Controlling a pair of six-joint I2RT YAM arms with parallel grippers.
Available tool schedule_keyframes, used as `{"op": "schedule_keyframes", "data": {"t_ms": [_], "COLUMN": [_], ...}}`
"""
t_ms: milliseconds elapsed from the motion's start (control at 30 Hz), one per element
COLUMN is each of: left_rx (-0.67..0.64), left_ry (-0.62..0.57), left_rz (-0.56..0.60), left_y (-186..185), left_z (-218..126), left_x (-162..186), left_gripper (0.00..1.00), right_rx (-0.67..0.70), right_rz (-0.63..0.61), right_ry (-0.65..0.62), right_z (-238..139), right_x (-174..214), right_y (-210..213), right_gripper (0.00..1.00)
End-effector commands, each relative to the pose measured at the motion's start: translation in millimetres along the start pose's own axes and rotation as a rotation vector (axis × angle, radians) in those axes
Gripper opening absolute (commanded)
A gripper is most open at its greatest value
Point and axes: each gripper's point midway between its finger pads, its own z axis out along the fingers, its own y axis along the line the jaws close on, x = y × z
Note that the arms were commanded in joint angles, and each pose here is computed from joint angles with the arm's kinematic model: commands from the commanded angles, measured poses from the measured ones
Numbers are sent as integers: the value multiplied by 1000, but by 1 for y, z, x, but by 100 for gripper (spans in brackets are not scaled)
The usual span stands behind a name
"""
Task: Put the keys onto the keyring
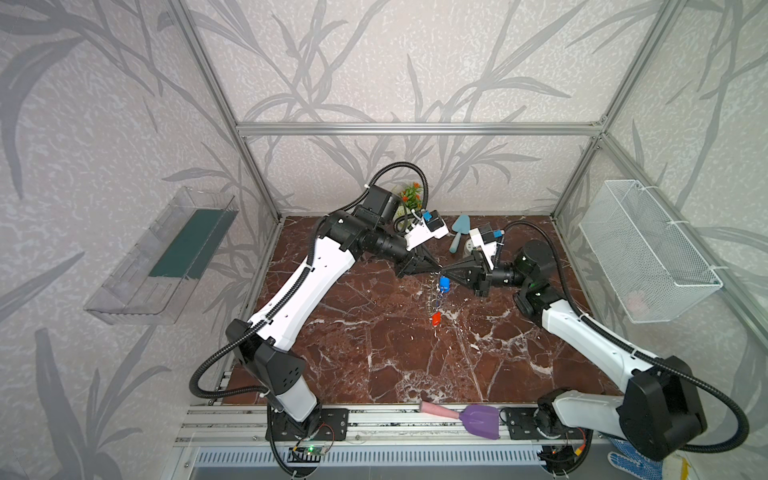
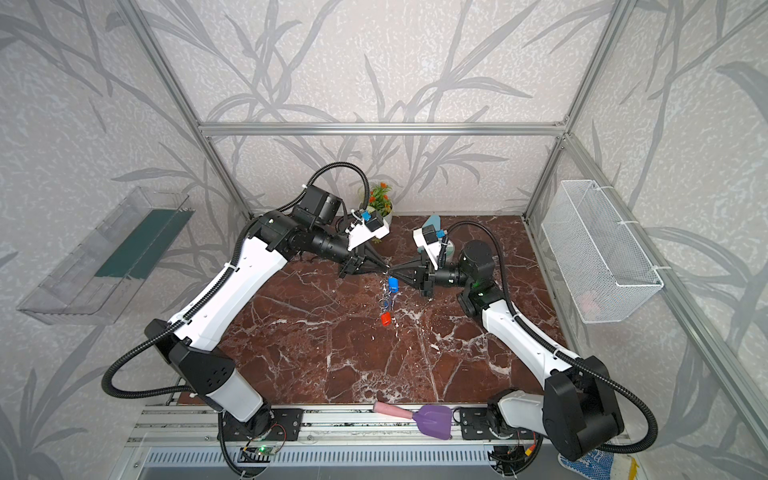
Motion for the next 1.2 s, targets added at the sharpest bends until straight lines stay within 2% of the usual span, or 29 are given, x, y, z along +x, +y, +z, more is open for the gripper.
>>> {"op": "schedule_keyframes", "data": {"t_ms": [0, 67, 167, 333, 533, 600, 700, 1000, 1167], "left_rx": [22, 31, 30, 29, -13, -63, -117, -231, -239], "left_ry": [16, 25, 28, 24, 25, 2, -67, -319, -439], "left_rz": [32, 37, 37, 40, 45, 50, 57, 88, 70], "left_y": [-6, -8, -7, -9, -4, 0, 1, -11, -21], "left_z": [1, 3, 5, 4, 4, 1, -5, -27, -37], "left_x": [-2, -1, -1, -3, 2, 1, -4, -13, -19], "left_gripper": [16, 15, 7, 0, 0, 0, 0, 0, 0], "right_rx": [-37, -37, -37, -35, -14, 11, 24, 71, 81], "right_rz": [-64, -61, -64, -58, -53, -43, -32, -3, 4], "right_ry": [-19, -17, -19, -16, -21, -16, -14, -63, -58], "right_z": [2, 2, 1, 2, 1, 1, -1, -18, -20], "right_x": [-13, -12, -13, -12, -13, -11, -10, -25, -24], "right_y": [11, 11, 12, 11, 8, 3, 3, 6, 9], "right_gripper": [0, 0, 0, 0, 0, 16, 30, 41, 45]}}
